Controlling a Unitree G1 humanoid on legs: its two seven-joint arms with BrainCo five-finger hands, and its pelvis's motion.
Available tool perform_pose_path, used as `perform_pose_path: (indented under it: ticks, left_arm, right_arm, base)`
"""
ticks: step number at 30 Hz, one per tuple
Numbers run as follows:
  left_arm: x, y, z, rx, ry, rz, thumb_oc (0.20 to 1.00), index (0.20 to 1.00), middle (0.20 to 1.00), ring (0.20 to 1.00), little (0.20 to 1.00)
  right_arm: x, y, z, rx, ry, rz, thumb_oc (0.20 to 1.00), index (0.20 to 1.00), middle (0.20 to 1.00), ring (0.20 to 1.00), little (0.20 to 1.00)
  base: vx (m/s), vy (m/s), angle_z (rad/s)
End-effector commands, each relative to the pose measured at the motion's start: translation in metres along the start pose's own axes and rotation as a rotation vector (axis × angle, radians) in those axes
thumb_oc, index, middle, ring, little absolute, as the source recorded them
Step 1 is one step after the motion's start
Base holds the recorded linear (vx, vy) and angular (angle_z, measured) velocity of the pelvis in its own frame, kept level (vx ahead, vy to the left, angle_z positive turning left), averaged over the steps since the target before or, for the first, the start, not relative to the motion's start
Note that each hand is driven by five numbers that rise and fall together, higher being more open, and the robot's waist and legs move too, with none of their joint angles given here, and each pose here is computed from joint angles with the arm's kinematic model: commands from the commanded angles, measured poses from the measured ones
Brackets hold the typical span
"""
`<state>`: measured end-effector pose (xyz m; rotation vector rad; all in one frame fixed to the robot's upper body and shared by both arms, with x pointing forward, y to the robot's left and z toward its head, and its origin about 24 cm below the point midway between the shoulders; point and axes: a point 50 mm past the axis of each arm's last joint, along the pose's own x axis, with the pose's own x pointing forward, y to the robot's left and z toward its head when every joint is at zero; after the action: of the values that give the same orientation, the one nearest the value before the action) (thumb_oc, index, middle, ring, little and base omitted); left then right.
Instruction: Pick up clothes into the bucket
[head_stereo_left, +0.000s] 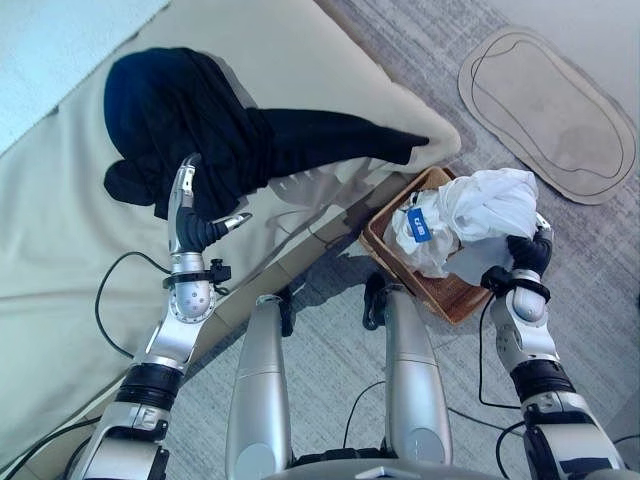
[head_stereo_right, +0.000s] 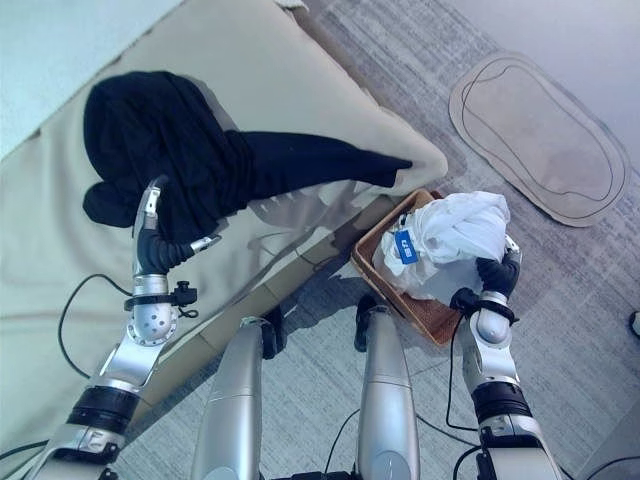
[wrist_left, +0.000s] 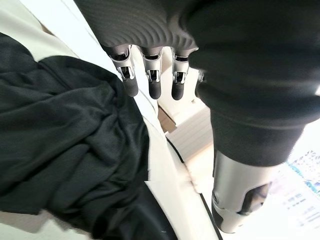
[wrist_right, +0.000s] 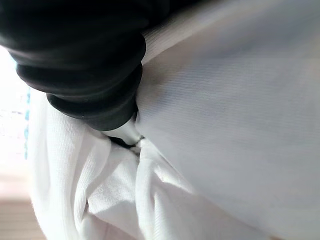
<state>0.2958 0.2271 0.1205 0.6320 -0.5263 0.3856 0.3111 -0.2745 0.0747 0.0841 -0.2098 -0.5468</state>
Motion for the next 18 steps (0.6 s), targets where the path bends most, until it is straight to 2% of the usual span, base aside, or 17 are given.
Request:
perform_pose_path:
  ticks: [1, 4, 7, 18]
  left_arm:
    - [0.009, 0.009, 0.008, 0.016, -0.055, 0.112, 1.0, 1.0, 1.0, 1.0, 1.0]
    - [0.021, 0.014, 0.012, 0.037, -0.083, 0.165, 1.0, 1.0, 1.0, 1.0, 1.0]
    - [0.039, 0.024, 0.023, 0.075, -0.147, 0.23, 1.0, 1.0, 1.0, 1.0, 1.0]
    - [0.08, 0.054, 0.057, 0.204, -0.311, 0.388, 1.0, 1.0, 1.0, 1.0, 1.0]
  right_arm:
    - [0.014, -0.012, 0.024, -0.037, -0.121, -0.044, 0.2, 0.2, 0.2, 0.2, 0.2]
    - [0.024, -0.01, 0.025, -0.089, -0.107, -0.054, 0.2, 0.2, 0.2, 0.2, 0.2]
    - [0.035, -0.005, 0.026, -0.251, -0.093, -0.025, 0.2, 0.2, 0.2, 0.2, 0.2]
    - [0.045, 0.002, 0.005, -0.578, 0.031, 0.054, 0.2, 0.2, 0.2, 0.2, 0.2]
  base:
    - [-0.05, 0.016, -0.13]
    - [0.05, 0.008, -0.06]
    - [-0.02, 0.021, -0.1]
    - [0.0, 0.008, 0.03]
